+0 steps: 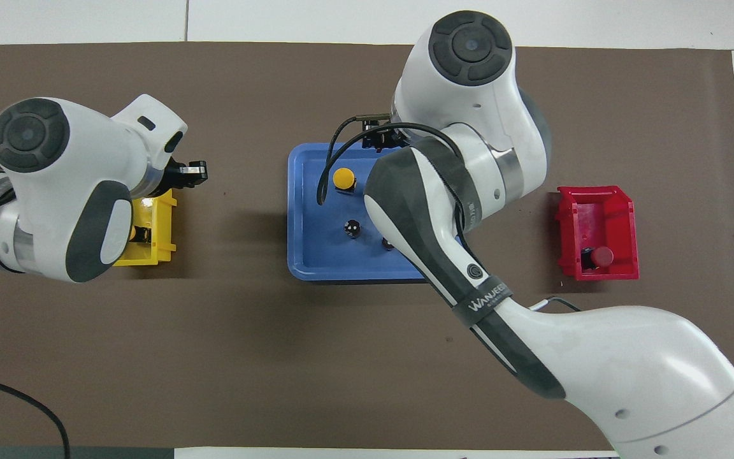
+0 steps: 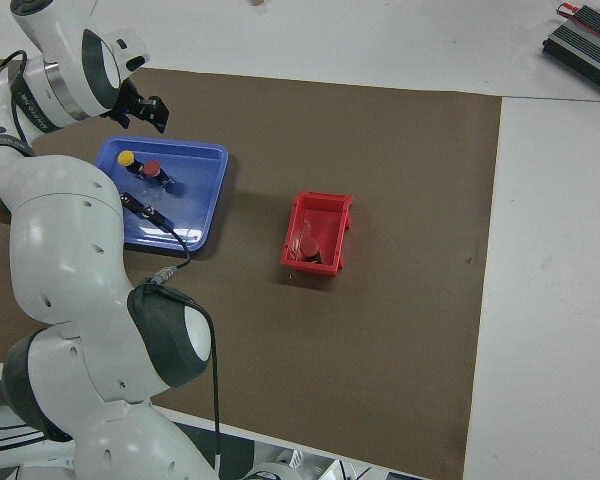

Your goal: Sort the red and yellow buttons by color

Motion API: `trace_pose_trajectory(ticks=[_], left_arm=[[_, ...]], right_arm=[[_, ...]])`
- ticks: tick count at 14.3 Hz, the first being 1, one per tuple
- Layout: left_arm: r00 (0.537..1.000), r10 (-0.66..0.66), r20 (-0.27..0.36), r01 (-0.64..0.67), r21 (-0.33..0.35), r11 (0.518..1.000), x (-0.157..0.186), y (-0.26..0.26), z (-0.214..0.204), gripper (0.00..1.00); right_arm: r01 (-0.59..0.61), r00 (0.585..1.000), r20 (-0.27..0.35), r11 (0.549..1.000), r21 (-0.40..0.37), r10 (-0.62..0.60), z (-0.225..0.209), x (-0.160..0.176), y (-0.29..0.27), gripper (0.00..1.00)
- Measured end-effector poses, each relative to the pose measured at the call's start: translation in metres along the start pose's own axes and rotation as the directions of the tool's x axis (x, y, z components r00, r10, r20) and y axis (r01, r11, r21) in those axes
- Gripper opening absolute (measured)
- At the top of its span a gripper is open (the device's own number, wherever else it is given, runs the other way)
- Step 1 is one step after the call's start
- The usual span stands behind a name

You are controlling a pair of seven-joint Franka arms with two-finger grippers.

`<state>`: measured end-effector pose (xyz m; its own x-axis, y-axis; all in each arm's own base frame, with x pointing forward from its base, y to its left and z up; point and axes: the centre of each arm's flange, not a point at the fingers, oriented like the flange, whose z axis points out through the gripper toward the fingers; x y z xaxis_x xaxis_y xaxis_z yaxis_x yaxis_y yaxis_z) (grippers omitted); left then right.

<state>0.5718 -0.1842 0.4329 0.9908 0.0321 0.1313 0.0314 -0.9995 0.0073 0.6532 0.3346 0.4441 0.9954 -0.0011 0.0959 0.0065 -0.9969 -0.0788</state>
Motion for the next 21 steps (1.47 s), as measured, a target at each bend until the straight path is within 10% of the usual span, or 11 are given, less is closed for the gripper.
trace_pose_trajectory(ticks=[5, 21], left_arm=[[0.997, -0.067, -0.044, 0.065, -0.041, 0.997, -0.007, 0.066, -0.013, 0.81], [0.995, -0.095, -0.043, 0.093, -0.049, 0.994, 0.007, 0.095, -0.002, 0.9]], right_arm=[[0.013, 1.0, 0.0, 1.0, 0.004, -0.013, 0.057, -0.011, -0.018, 0.86], [0.008, 0.997, 0.071, 1.0, -0.004, -0.008, 0.091, -0.046, -0.01, 0.58]])
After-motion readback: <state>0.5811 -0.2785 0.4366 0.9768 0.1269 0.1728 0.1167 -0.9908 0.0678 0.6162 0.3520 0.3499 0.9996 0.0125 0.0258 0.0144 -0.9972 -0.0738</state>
